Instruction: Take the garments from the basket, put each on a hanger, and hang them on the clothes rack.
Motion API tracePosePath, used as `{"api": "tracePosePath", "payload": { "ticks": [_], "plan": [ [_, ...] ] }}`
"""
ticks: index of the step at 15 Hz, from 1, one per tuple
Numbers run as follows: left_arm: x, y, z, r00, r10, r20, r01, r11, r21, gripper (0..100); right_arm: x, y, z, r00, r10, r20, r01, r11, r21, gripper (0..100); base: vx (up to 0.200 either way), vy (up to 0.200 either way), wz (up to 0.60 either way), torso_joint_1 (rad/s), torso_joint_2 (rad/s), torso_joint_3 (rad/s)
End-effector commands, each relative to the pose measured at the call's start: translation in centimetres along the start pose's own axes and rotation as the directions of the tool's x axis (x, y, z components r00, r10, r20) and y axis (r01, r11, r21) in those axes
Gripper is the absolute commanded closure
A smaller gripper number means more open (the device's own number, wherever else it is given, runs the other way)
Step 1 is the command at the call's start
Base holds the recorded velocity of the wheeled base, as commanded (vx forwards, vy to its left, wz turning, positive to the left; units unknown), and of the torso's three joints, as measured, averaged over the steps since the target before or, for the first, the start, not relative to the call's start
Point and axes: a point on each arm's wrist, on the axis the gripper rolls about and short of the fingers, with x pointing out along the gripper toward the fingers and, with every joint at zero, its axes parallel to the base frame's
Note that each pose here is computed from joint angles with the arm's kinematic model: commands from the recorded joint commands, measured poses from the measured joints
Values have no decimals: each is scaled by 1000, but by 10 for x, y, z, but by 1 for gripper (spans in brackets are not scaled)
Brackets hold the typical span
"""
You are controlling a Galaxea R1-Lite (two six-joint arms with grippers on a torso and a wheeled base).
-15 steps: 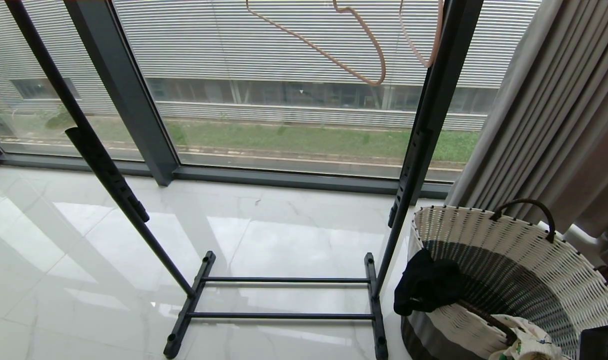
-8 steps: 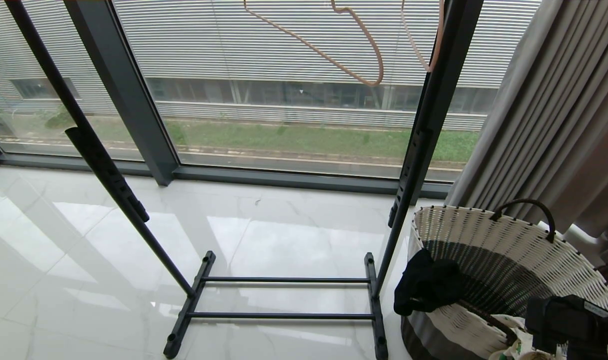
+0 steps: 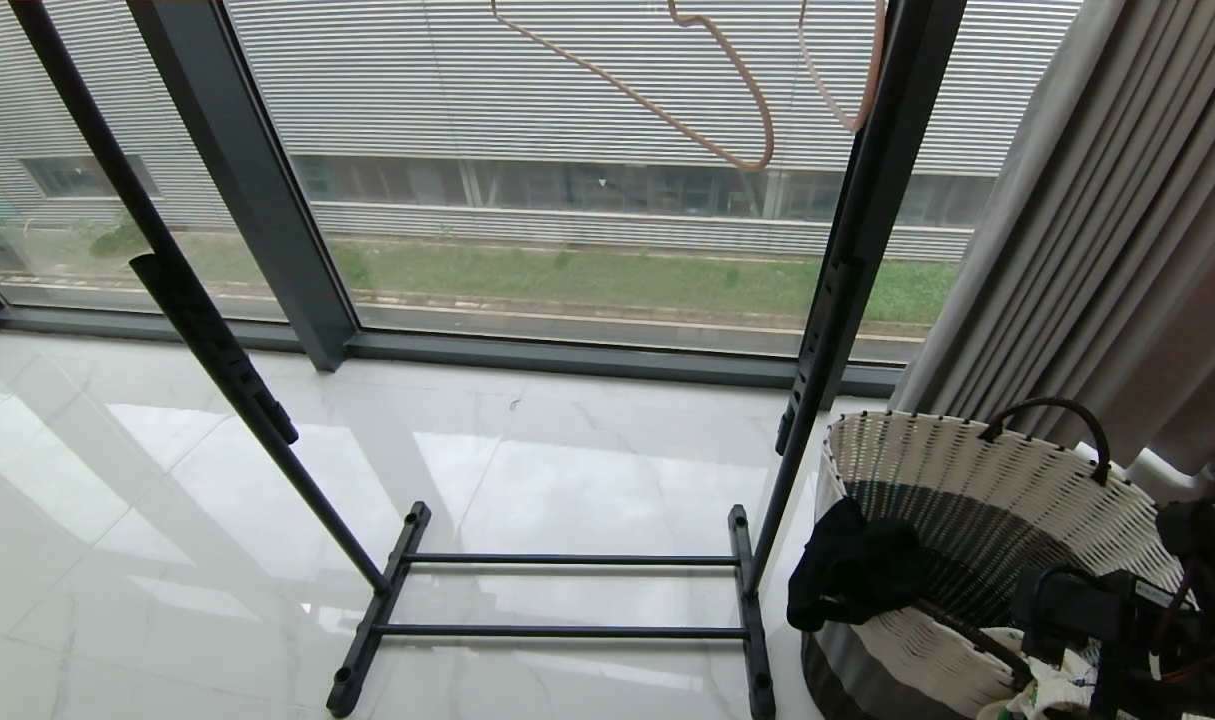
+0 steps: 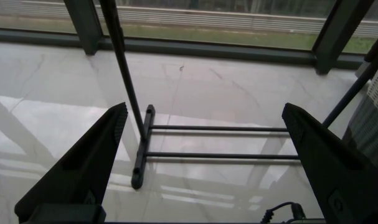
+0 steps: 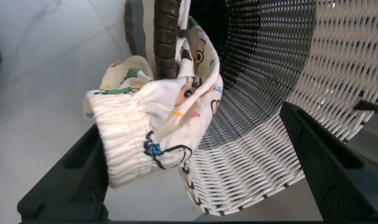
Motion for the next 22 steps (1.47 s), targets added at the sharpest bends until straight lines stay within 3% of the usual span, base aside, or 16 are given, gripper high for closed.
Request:
{"api": "tracePosePath", "payload": {
  "ticks": [1, 2, 3, 7, 10, 14, 17, 22],
  "plan": [
    [0, 0, 0, 1000, 0, -1, 0, 1000, 0, 0, 3, -1, -2, 1000, 5, -15, -5, 1000, 12, 0, 0, 0, 0, 0, 0, 0],
    [0, 0, 0, 1000, 0, -1, 0, 1000, 0, 0, 3, -2, -3, 1000, 2, -18, -2, 1000, 18, 0, 0, 0, 0, 0, 0, 0],
    [0, 0, 0, 1000, 0, -1, 0, 1000, 0, 0, 3, -3, -4, 1000, 0, -22, 0, 1000, 23, 100, 0, 0, 0, 0, 0, 0],
    [0, 0, 0, 1000, 0, -1, 0, 1000, 0, 0, -1, -3, -4, 1000, -12, -12, 12, 998, 55, 100, 0, 0, 0, 0, 0, 0],
    [0, 0, 0, 1000, 0, -1, 0, 1000, 5, 0, -30, 5, -12, 1000, -8, -19, 9, 996, 91, 100, 0, 0, 0, 0, 0, 0],
    [0, 0, 0, 1000, 0, -1, 0, 1000, 2, 0, -105, 6, -17, 999, 30, -39, -24, 989, 146, 100, 0, 0, 0, 0, 0, 0],
    [0, 0, 0, 1000, -1, -3, 1, 1000, 8, 0, -151, 8, -19, 999, 52, -6, -50, 990, 133, 100, -133, 0, 0, 2, 0, 5],
    [0, 0, 0, 1000, 0, -1, 0, 1000, 6, 0, -159, 11, -18, 999, 35, 37, -39, 994, 98, 100, -200, 0, 0, 2, 5, 3]
  ]
}}
